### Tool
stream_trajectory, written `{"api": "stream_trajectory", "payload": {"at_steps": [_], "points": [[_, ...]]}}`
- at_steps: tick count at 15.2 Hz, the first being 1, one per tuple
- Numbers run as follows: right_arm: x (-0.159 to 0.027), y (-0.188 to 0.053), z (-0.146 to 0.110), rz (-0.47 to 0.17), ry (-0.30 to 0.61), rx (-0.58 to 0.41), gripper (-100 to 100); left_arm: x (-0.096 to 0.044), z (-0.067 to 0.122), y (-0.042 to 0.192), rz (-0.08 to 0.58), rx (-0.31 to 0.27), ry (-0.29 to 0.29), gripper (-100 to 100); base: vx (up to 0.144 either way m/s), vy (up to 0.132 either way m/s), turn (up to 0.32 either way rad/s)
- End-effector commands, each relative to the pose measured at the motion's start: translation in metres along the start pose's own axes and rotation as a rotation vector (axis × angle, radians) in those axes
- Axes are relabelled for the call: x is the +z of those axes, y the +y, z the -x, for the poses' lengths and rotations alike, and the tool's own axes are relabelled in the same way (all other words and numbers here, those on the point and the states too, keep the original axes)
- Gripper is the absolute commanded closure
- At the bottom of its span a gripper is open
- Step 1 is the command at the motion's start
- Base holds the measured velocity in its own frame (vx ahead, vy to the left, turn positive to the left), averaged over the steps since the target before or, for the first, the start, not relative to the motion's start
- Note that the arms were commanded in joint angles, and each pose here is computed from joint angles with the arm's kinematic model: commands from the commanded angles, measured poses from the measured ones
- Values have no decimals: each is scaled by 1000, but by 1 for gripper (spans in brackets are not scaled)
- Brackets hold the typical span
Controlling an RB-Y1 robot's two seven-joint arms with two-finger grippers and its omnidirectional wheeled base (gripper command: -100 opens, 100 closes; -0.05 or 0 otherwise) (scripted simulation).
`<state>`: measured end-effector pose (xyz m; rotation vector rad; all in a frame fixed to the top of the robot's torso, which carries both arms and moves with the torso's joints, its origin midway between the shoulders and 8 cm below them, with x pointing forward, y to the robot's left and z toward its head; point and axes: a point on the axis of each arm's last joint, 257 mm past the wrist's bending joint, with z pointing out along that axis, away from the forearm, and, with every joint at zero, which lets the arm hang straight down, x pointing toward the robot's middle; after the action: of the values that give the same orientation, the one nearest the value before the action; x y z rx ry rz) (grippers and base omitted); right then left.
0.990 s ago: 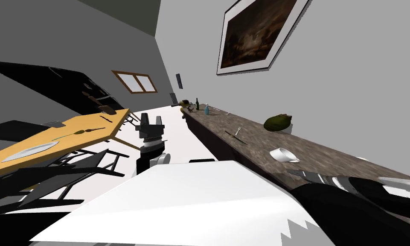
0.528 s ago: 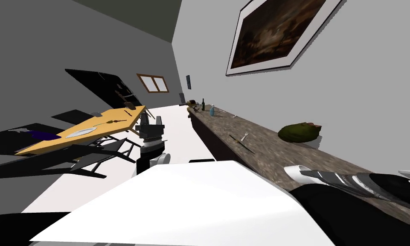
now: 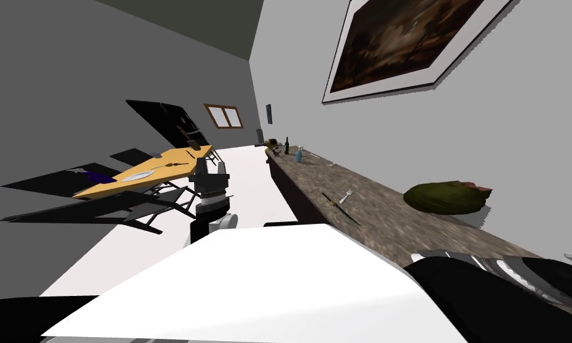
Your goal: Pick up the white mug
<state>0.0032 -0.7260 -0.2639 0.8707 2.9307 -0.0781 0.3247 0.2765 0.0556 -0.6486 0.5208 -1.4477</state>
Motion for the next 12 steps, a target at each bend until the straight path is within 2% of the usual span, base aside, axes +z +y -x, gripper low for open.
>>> {"api": "stream_trajectory", "payload": {"at_steps": [1,5,6,7,11,12], "points": [[7,-5,-10,-3,-3,14,-100,0,0,0,0,0,0,0,2,-14,91],[18,-12,-25,-7,-5,35,-100,0,0,0,0,0,0,0,1,0,98],[14,-10,-19,-5,-5,28,-100,0,0,0,0,0,0,0,0,1,31],[15,-11,-21,-5,-5,29,100,0,0,0,0,0,0,0,0,0,0],[15,-11,-20,-5,-6,31,100,0,0,0,0,0,0,0,0,0,0],[9,-6,-12,-3,-3,18,100,0,0,0,0,0,0,0,0,1,-94]]}}
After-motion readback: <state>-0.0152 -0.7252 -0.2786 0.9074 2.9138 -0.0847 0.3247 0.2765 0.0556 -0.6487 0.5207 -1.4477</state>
